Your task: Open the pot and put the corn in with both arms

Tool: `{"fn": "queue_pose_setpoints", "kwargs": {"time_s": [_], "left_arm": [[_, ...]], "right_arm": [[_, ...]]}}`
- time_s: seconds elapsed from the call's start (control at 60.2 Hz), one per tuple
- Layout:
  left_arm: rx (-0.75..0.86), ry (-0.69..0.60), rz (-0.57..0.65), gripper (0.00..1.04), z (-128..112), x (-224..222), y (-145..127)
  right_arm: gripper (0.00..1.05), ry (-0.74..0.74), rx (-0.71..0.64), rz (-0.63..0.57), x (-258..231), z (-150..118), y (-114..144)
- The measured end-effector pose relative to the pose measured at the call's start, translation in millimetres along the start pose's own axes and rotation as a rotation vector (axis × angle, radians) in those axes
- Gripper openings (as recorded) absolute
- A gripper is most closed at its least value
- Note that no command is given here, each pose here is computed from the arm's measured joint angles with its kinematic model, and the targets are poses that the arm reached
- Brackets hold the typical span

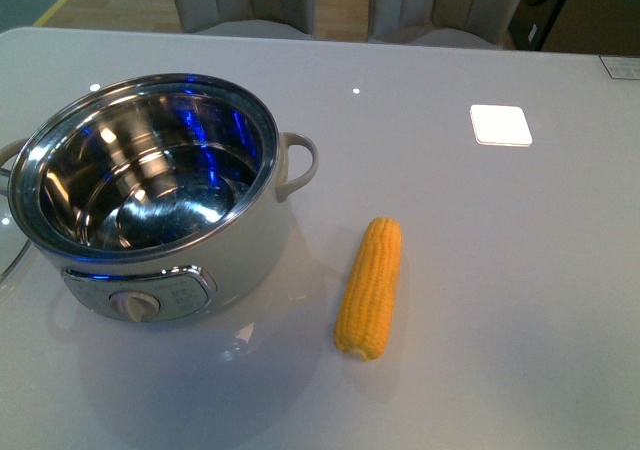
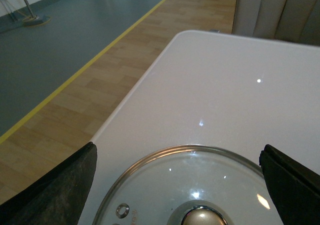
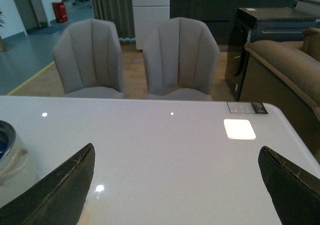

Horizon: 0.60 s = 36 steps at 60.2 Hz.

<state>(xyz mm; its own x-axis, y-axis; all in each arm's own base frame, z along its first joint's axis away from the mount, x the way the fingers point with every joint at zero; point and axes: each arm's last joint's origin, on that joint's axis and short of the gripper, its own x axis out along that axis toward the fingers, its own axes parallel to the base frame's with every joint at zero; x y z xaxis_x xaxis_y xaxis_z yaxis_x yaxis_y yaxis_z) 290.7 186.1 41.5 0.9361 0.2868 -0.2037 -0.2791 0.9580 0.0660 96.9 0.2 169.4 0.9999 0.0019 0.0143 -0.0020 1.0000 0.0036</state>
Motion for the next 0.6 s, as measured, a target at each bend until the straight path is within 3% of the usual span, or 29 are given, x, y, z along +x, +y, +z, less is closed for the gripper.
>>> {"fn": "queue_pose_setpoints", "kwargs": {"time_s": [0.332, 0.598], "left_arm": [[-0.059, -0.213, -0.064, 0.98, 85.6, -72.2, -16.8], [-0.08, -0.262, -0.126, 0.98, 108.0, -130.5, -49.7]], "right_arm": [[0.96, 0.0, 0.0, 0.0, 0.0, 0.0, 0.0], [0.96, 0.0, 0.0, 0.0, 0.0, 0.0, 0.0]]}}
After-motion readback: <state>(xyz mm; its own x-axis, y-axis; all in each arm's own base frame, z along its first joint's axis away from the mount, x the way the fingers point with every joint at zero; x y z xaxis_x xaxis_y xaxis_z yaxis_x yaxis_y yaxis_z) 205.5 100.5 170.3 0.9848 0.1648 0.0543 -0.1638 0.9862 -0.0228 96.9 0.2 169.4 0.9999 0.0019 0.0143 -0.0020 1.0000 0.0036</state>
